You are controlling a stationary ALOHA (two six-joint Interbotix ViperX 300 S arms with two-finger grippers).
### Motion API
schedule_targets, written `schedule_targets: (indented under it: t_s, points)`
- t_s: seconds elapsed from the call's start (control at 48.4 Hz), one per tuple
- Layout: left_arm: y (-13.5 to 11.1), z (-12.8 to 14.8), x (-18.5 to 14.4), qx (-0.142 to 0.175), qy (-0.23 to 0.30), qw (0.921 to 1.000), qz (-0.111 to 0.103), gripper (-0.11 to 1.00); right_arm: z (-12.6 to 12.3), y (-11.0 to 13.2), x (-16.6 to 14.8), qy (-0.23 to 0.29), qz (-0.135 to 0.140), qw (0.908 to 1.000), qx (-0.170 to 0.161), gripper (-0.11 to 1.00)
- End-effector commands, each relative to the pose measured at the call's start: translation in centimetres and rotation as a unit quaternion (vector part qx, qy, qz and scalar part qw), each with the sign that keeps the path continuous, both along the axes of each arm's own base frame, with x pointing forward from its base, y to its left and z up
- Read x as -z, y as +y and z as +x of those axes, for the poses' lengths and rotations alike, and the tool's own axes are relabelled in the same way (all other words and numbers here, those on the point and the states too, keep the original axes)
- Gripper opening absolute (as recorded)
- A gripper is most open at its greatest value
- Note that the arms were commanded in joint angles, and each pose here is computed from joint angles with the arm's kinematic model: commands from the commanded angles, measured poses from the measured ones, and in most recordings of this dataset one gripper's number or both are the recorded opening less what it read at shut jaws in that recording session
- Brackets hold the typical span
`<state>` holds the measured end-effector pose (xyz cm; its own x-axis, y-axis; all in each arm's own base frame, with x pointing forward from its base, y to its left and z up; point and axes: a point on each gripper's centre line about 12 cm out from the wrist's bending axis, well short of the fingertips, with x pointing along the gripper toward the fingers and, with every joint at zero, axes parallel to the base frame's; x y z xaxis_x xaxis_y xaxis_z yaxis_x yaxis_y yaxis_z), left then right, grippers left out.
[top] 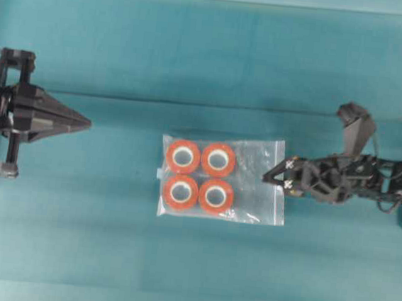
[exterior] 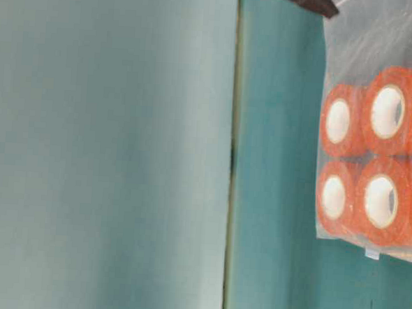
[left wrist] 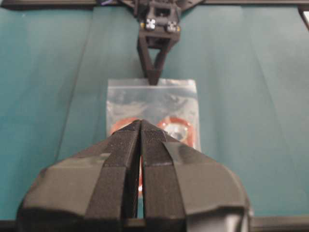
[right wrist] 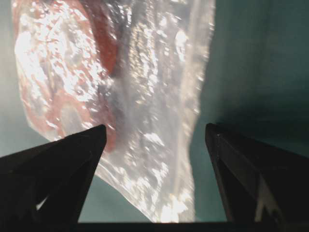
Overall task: Hand over the clear zip bag and make it stand upright.
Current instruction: 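Close the right gripper on the bag's right edge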
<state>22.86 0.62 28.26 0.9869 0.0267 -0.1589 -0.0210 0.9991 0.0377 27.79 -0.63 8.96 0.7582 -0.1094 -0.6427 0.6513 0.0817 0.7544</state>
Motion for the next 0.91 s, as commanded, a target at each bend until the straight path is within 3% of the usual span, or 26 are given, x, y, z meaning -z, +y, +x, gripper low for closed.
schedule_targets:
  t_s: [0.0,0.682,0.785,0.888]
  points:
    - [0.0,0.3,-1.1,0.0,-0.015,0.9999,0.002,-0.01,0.9,0.2,-0.3,-0.014,0.001,0.9999,0.001,0.92]
    - [0.0,0.1,-1.1,-0.001,-0.015,0.9999,0.0,-0.01,2.1,0.9,-0.3,-0.032,-0.003,0.9995,-0.005,0.9]
    - [0.0,0.0,-1.3,-0.001,-0.019,0.9998,0.001,-0.01,2.3,1.0,-0.3,-0.031,-0.001,0.9995,-0.007,0.85]
    - [0.1,-0.1,-1.3,-0.002,-0.019,0.9998,0.001,-0.01,2.2,1.0,-0.2,-0.026,-0.001,0.9996,-0.006,0.7]
